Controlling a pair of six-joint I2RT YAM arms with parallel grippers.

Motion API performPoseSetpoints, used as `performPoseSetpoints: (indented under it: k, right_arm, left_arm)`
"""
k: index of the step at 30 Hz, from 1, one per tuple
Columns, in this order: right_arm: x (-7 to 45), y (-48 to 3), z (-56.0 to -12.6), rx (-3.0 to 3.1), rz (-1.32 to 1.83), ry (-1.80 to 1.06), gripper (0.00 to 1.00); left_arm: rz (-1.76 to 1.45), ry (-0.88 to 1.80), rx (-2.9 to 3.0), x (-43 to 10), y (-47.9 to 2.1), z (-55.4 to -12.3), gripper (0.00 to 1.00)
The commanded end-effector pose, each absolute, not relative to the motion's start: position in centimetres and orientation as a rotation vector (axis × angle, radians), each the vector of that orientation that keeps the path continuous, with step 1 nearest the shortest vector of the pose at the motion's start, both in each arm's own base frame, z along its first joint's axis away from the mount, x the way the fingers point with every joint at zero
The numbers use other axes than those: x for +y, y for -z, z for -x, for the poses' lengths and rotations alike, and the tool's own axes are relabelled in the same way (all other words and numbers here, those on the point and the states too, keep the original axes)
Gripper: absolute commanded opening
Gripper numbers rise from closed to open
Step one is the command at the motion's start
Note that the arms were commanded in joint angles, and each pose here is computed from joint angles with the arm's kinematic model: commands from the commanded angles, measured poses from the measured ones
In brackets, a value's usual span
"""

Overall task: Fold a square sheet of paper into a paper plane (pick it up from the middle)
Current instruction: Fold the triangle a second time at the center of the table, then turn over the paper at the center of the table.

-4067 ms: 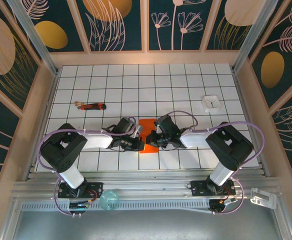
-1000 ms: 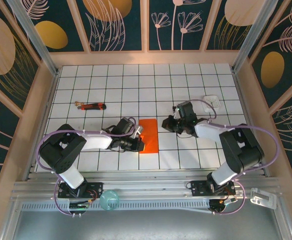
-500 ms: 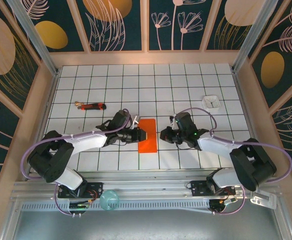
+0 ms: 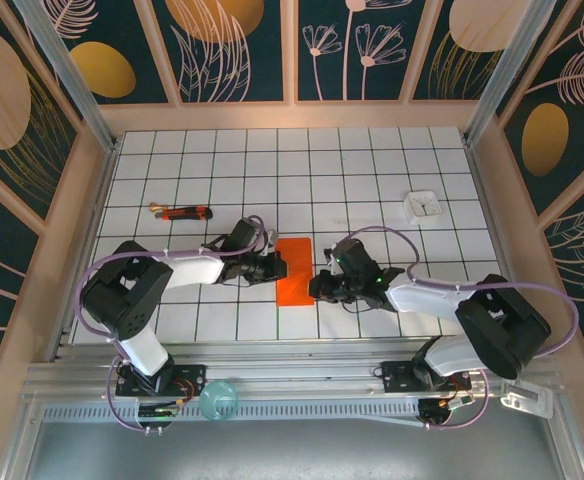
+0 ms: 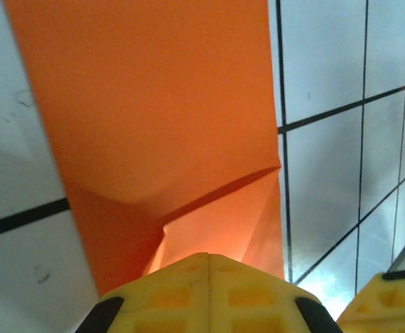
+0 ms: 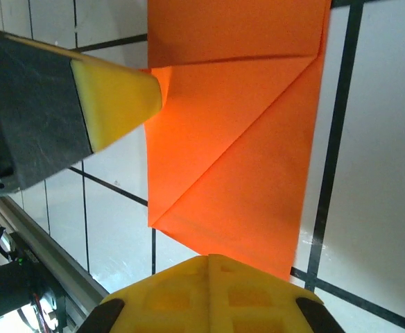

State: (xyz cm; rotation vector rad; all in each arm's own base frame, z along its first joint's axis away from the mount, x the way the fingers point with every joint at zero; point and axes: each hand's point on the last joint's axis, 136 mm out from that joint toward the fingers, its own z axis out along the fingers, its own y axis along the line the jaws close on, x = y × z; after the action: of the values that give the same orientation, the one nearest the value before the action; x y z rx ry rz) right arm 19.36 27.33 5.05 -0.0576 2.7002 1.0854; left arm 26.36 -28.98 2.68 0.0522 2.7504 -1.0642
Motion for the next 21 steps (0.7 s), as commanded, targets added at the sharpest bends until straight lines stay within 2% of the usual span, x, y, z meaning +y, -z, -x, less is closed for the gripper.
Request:
performPoseSetpoints:
  k: [1, 9, 17, 21]
  right_arm:
    - [26.7, -3.8, -19.2, 2.724, -0.008, -1.043, 0.07]
    - [25.9, -3.1, -19.0, 2.755, -0.059, -0.982, 0.10]
    - [25.4, -2.6, -18.6, 2.783, -0.145, -0.939, 0.22]
    - [25.6, -1.9, -18.5, 2.814, -0.154, -0.897, 0.24]
  left_arm:
    - [-0.050, 1.014, 2.792, -28.1, -0.7, -26.0, 0.00]
    - [-0.020, 0.968, 2.845, -26.9, 1.6, -24.8, 0.00]
    - [0.003, 0.945, 2.884, -25.9, 2.6, -23.5, 0.00]
    - [-0.002, 0.941, 2.897, -25.7, 2.9, -23.2, 0.00]
